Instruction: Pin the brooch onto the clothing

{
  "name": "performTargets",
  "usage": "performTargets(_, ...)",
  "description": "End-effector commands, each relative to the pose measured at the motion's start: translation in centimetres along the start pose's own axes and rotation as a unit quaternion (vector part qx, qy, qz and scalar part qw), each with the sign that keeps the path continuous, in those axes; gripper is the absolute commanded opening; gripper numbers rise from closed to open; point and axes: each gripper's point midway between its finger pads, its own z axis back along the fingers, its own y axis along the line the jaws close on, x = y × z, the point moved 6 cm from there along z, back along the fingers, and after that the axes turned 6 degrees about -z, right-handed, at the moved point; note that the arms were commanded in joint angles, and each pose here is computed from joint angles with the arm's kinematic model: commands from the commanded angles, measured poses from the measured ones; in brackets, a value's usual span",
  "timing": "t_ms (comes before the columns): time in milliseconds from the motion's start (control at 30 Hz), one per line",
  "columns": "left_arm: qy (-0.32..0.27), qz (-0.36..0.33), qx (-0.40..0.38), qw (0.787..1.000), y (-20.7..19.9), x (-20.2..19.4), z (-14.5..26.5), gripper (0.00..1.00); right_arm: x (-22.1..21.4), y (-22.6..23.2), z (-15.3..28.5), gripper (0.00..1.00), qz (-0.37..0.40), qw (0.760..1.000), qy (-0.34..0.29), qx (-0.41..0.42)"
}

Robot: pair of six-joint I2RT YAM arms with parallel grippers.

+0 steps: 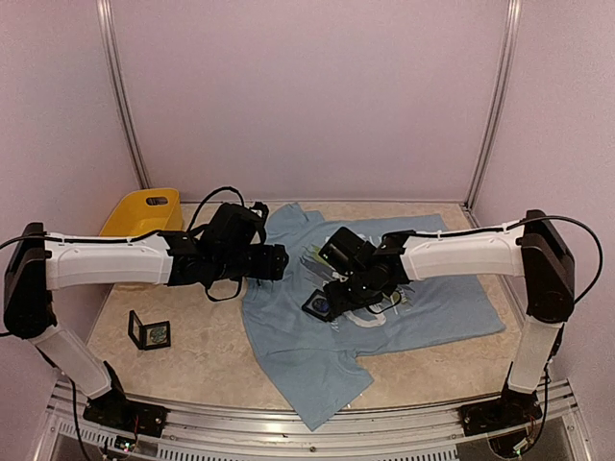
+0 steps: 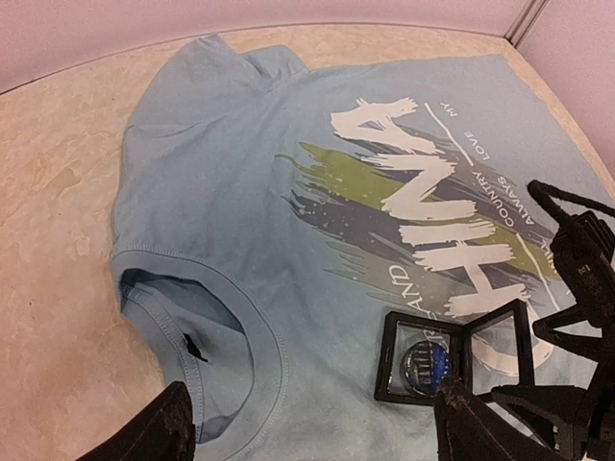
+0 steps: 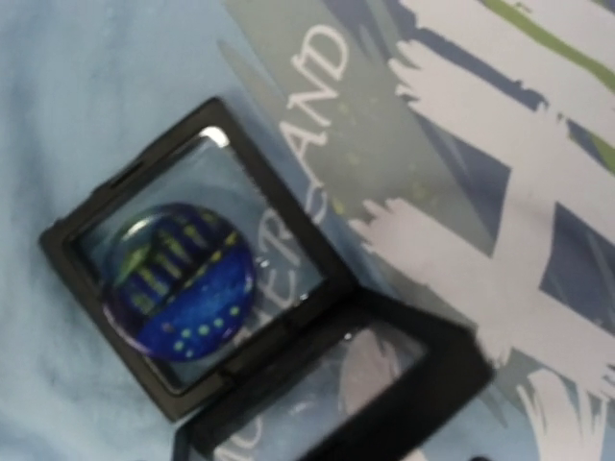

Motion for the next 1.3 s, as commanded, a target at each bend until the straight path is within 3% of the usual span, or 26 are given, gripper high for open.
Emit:
performTargets(0, -0.008, -0.01, -0.007, 1.0, -0.6, 0.8, 0.1, 0.82, 0.5, 0.0, 0.1, 0.66, 0.007, 1.0, -0.012, -0.023)
performTargets(300, -0.004, -0.013, -0.008, 1.0, -0.6, 0.6, -0.1, 0.82, 1.0, -0.5, 0.3, 0.63, 0.011, 0.999, -0.028, -0.043)
performTargets(733, 0.0, -0.019, -0.019, 1.0, -1.0, 0.3, -0.4, 0.82, 0.9, -0.6, -0.1, 0.34, 0.011, 0.999, -0.026, -0.039)
performTargets(1100, -0.016, -0.075, -0.09, 0.993, -4.2, -0.3, 0.4, 0.82, 0.8, 0.0, -0.5, 0.18, 0.012, 1.0, -0.021, -0.008)
performTargets(1267, -0.003, -0.104, -0.13, 0.986, -5.1, -2.4, -0.1, 0.78, 1.2, -0.1, -0.4, 0.13, 0.031, 0.999, -0.034, -0.009)
